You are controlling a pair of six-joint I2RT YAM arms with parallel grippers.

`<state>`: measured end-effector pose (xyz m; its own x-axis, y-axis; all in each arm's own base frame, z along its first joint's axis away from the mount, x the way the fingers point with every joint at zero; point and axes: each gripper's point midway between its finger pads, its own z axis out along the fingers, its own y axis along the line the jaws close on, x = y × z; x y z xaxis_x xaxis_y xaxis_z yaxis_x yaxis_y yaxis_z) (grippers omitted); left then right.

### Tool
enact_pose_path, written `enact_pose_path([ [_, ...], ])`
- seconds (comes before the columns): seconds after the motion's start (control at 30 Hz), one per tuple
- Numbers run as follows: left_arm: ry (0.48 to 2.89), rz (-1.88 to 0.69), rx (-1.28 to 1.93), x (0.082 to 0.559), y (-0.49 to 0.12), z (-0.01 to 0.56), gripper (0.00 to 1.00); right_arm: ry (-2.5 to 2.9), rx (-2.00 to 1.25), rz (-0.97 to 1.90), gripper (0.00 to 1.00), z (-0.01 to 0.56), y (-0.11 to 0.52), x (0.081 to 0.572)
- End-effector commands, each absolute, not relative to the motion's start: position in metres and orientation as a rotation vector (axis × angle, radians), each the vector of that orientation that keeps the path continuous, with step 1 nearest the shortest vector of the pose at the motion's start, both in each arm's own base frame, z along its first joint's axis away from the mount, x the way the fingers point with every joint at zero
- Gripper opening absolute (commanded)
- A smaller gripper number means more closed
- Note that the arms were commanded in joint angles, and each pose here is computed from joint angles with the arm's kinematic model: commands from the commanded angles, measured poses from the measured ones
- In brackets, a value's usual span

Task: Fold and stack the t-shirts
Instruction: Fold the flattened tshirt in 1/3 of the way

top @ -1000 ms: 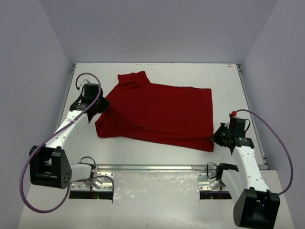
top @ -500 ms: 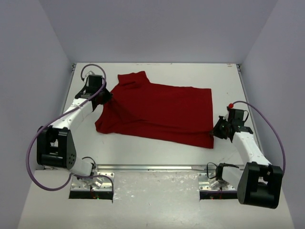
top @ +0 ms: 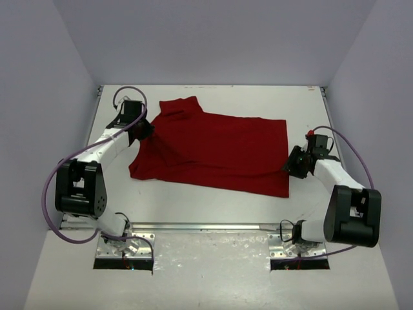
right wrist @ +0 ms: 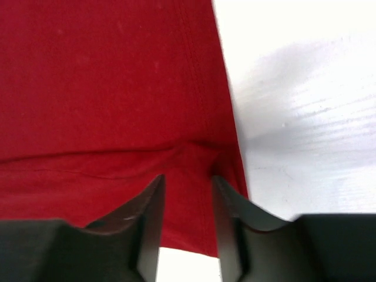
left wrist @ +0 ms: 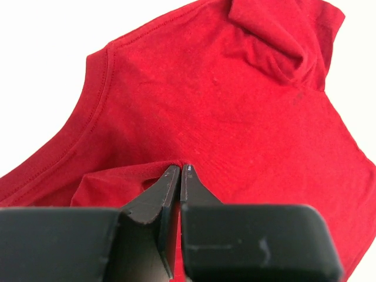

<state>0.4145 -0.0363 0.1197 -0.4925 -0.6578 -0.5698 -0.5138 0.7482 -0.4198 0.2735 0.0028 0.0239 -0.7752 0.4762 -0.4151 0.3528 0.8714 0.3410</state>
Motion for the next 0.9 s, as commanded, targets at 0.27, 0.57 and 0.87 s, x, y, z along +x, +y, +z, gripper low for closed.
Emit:
enact_pose_path([
  [0.27, 2.079, -0.326, -0.833, 0.456, -0.04, 0.157, 0.03, 2.395, 0.349, 0.224, 0.5, 0.111, 0.026, 0.325],
  [0.57, 2.117, -0.223, -0.88, 0.46, -0.028, 0.149, 0.25, 2.369, 0.184, 0.375, 0.5, 0.104, 0.071, 0.292],
  [0.87, 2.053, -0.047, -1.034, 0.391, 0.002, 0.157, 1.0, 2.472, -0.004, 0.375, 0.71, 0.081, 0.113, 0.272],
])
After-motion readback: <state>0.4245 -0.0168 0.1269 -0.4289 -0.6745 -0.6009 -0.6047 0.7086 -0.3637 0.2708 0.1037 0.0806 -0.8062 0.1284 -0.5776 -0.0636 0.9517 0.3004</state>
